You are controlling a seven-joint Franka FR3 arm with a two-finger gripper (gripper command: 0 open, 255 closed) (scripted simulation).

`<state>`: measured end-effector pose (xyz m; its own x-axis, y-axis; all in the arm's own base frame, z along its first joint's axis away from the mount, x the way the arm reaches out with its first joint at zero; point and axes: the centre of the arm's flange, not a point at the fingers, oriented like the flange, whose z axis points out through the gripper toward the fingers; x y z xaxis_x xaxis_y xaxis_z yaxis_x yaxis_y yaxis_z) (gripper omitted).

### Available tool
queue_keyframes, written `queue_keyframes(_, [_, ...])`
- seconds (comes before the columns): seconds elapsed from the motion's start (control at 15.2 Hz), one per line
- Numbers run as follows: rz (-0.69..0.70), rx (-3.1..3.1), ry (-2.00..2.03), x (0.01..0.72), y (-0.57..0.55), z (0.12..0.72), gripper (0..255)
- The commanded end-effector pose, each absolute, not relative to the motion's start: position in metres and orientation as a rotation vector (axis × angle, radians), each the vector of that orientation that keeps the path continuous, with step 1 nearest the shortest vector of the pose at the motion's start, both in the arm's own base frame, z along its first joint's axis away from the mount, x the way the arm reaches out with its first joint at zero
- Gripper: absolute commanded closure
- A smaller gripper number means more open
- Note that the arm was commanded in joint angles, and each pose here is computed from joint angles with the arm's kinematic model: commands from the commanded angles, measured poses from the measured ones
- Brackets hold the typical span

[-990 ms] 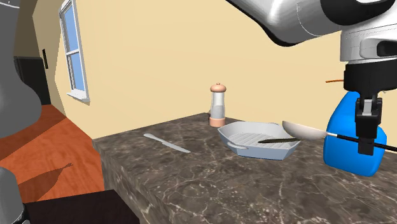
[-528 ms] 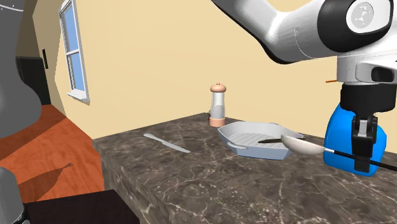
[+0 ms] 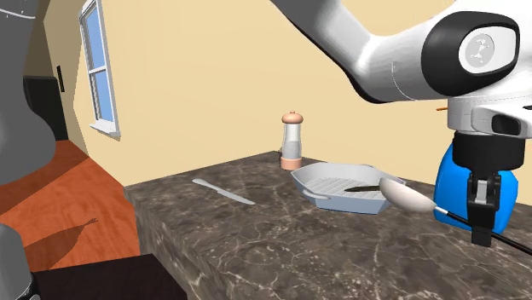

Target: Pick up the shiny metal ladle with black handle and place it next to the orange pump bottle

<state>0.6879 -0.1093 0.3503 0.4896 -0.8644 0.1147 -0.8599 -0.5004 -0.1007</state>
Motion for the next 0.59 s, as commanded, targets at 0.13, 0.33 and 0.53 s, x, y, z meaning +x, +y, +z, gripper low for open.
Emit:
queue_keyframes(0.13, [-0.224, -2.688, 1.557, 0.6875, -0.1099, 0.3452, 255])
queue_keyframes(0.33, [-0.224, -2.688, 1.557, 0.6876, -0.1103, 0.3452, 0])
queue_keyframes(0.53, [-0.224, -2.688, 1.557, 0.6871, -0.1098, 0.3449, 0])
